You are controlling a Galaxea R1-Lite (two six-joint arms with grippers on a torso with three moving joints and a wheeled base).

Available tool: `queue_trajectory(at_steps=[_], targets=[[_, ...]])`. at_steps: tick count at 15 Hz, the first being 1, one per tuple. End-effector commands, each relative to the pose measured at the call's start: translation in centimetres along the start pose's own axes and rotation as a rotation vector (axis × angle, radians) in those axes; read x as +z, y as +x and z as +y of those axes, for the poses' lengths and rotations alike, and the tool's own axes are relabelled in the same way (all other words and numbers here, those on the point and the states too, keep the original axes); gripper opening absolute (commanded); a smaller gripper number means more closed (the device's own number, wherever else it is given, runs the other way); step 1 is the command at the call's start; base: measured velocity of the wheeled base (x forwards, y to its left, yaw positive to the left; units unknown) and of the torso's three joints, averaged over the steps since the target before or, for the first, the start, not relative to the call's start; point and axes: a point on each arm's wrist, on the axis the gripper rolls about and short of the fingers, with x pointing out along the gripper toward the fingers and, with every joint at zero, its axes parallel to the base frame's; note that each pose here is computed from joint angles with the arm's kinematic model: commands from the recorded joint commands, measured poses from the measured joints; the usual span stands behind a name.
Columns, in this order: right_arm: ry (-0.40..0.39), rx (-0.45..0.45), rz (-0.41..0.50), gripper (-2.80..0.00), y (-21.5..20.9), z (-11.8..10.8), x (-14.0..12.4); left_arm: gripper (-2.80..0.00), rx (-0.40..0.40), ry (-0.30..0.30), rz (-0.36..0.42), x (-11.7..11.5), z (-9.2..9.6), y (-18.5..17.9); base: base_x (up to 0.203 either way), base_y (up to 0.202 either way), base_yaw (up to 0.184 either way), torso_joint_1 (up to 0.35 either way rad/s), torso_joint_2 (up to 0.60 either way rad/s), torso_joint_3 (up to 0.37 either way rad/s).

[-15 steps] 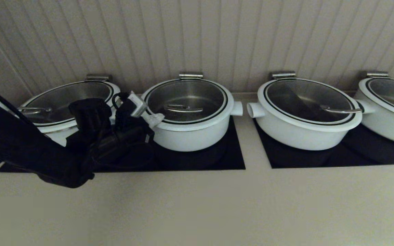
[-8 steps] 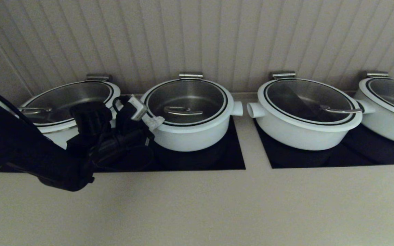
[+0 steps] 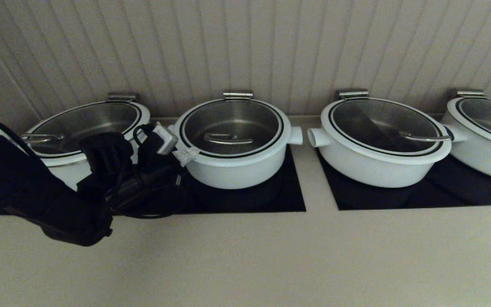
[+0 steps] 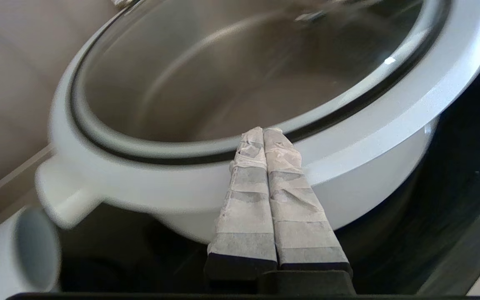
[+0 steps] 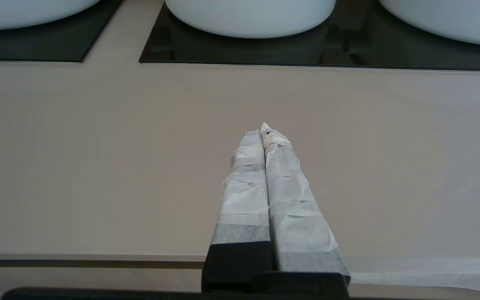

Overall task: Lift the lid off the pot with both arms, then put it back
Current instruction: Close the pot lid

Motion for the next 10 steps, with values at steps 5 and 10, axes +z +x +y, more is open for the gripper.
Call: queue_trajectory(at_steps=[5,10], targets=[[0.0,0.001,0.001,-2.8,0.0,0.0,0.0,-2.8,0.043,0.007,0.001,0.7,1.0,-2.1,0.0,0.0,0.0,0.0,0.0,0.0],[0.0,0.001,0.001,-2.8,0.0,0.0,0.0,-2.8,0.098,0.03,-0.031,2.8,2.2,-4.4,0.0,0.0,0.0,0.0,0.0,0.0]])
